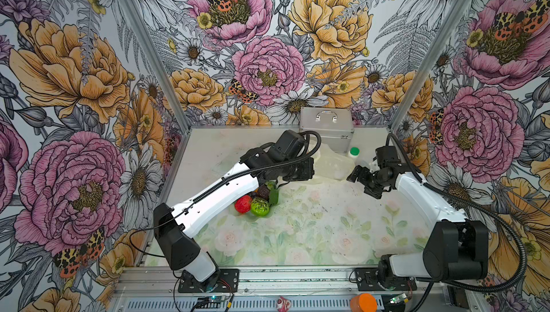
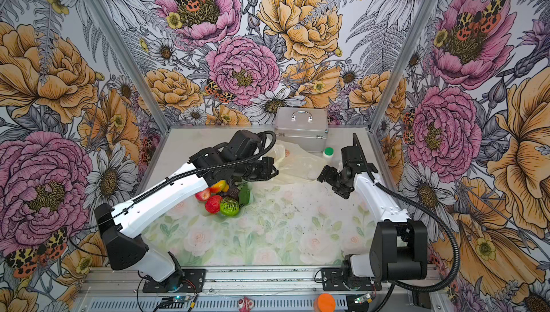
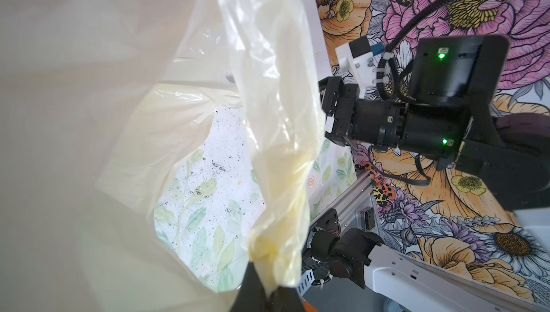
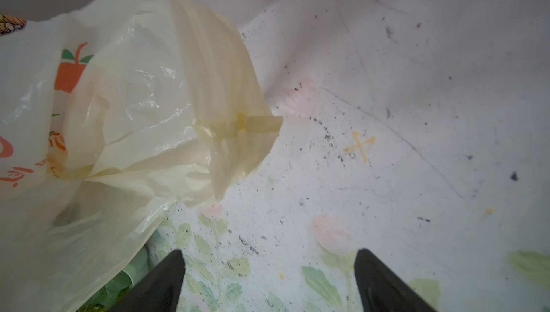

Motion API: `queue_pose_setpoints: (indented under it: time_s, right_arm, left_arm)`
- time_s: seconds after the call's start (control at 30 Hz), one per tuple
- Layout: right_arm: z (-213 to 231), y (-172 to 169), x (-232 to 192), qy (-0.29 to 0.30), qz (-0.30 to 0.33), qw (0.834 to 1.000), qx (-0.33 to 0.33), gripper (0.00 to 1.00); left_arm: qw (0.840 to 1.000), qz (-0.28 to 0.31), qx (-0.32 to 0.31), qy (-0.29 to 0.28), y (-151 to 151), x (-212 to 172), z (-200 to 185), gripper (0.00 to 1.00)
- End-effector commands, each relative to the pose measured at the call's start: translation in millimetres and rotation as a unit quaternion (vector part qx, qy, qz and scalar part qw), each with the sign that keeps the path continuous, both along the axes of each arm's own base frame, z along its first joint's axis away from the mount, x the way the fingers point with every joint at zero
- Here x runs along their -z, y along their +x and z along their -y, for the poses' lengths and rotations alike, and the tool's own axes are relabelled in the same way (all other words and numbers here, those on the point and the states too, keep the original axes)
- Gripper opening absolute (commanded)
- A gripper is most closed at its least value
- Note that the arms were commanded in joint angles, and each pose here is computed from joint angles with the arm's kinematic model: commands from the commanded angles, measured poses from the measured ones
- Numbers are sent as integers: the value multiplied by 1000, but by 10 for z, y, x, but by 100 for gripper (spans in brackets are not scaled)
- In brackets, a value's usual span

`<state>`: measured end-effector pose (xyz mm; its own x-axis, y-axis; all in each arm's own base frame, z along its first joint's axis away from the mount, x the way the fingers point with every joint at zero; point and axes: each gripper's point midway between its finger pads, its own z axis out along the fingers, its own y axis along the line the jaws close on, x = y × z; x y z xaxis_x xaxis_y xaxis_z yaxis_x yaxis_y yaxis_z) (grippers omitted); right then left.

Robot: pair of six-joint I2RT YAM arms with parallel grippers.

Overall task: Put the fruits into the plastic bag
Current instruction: 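Reach the right gripper to the bag's other handle and grasp it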

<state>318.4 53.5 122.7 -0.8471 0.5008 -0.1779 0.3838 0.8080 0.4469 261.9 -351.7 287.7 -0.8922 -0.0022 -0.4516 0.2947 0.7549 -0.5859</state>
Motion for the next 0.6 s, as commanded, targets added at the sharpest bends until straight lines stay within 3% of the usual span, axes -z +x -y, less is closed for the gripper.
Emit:
queue_pose_setpoints:
  time_s: [0.0, 0.33, 0.47, 0.57]
  right_arm:
    - [16, 319, -121, -10, 46, 999, -9, 88]
    - [-2, 653, 31, -9, 45, 999, -22, 68]
    - [-2, 709, 18, -10, 50, 998, -24, 49]
    - [-18, 722, -45, -5, 57, 998, -24, 24]
  left_arm:
    - [1000, 18, -8, -18, -37, -168, -51, 3]
    - [999, 15, -24, -21, -31, -173, -171, 2]
    - [999, 11, -31, -22, -16, -154, -248, 1]
    - [999, 8, -40, -21, 13, -127, -330, 0]
